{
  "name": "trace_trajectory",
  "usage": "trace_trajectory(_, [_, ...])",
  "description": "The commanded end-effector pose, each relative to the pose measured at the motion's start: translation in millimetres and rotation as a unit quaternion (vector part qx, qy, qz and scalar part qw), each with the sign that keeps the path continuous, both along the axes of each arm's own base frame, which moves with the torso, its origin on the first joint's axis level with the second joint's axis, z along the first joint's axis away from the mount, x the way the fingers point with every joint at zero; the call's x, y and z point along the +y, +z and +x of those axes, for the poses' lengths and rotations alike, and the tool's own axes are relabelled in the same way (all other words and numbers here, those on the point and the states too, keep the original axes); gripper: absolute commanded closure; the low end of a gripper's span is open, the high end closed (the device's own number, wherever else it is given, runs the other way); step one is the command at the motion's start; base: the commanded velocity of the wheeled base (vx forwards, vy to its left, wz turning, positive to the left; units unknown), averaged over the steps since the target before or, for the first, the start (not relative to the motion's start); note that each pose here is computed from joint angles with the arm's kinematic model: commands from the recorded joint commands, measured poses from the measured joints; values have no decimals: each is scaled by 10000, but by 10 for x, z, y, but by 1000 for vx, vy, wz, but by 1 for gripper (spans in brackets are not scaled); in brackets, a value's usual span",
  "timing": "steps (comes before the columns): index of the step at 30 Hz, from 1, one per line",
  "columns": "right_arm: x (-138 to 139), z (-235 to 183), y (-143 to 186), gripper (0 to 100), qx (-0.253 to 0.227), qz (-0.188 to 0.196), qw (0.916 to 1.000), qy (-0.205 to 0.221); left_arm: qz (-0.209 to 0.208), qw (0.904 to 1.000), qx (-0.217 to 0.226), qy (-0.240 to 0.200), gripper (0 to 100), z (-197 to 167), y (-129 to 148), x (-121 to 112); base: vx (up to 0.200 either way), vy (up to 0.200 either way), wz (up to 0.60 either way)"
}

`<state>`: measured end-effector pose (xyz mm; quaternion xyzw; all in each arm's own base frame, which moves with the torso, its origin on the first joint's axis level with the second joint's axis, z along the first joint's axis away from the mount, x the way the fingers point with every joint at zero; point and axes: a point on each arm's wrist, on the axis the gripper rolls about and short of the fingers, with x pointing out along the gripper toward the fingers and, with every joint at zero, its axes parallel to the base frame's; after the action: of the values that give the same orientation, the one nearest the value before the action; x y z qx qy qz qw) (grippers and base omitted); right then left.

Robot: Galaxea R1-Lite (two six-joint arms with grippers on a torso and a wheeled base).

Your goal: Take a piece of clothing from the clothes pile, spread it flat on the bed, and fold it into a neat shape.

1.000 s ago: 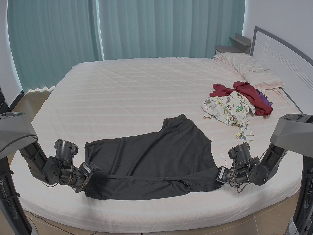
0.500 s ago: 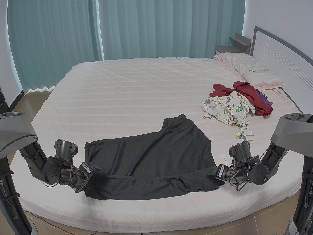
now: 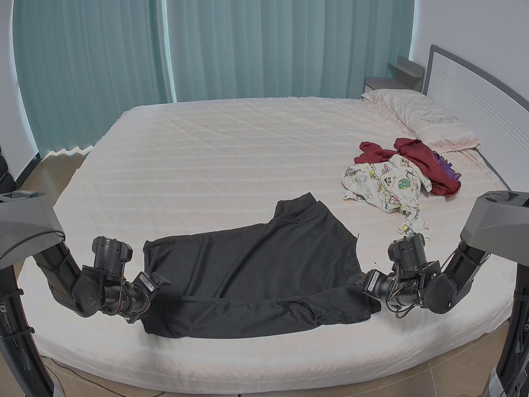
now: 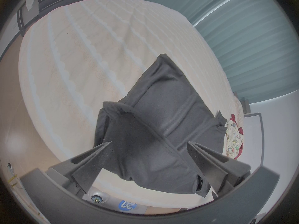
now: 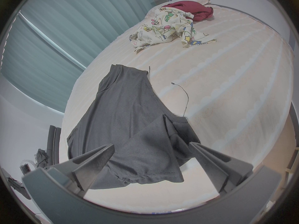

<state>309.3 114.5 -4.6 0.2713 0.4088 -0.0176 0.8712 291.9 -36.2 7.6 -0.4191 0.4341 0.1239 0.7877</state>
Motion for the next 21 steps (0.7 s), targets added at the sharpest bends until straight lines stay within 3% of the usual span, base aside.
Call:
trace_trajectory(1, [-1, -35, -6, 0, 20, -16, 10000, 9, -9, 9999, -104, 1, 0, -18, 12, 0, 200, 0, 0])
trace_trajectory(8, [-16, -47, -1, 0, -141, 5, 9999, 31, 38, 9999, -142, 12, 0, -14, 27, 2, 200, 0, 0])
trace_trajectory(13, [-40, -96, -22, 0, -81, -92, 9999, 96, 259, 9994, -169, -178, 0, -78, 75, 62, 0, 0, 0])
trace_trajectory(14, [-52, -131, -33, 0, -47, -171, 9997, 184, 523, 9978, -190, -355, 0, -165, 112, 160, 0, 0, 0])
trace_trajectory(17, [-63, -164, -47, 0, -8, -256, 9992, 290, 773, 9954, -186, -539, 0, -265, 137, 244, 0, 0, 0])
trace_trajectory(18, [-68, -179, -56, 0, 17, -281, 9991, 319, 1055, 9911, -95, -809, 0, -349, 117, 307, 0, 0, 0])
trace_trajectory(21, [-53, -180, -58, 0, 15, -286, 9990, 347, 1359, 9846, 83, -1099, 0, -486, 91, 406, 0, 0, 0])
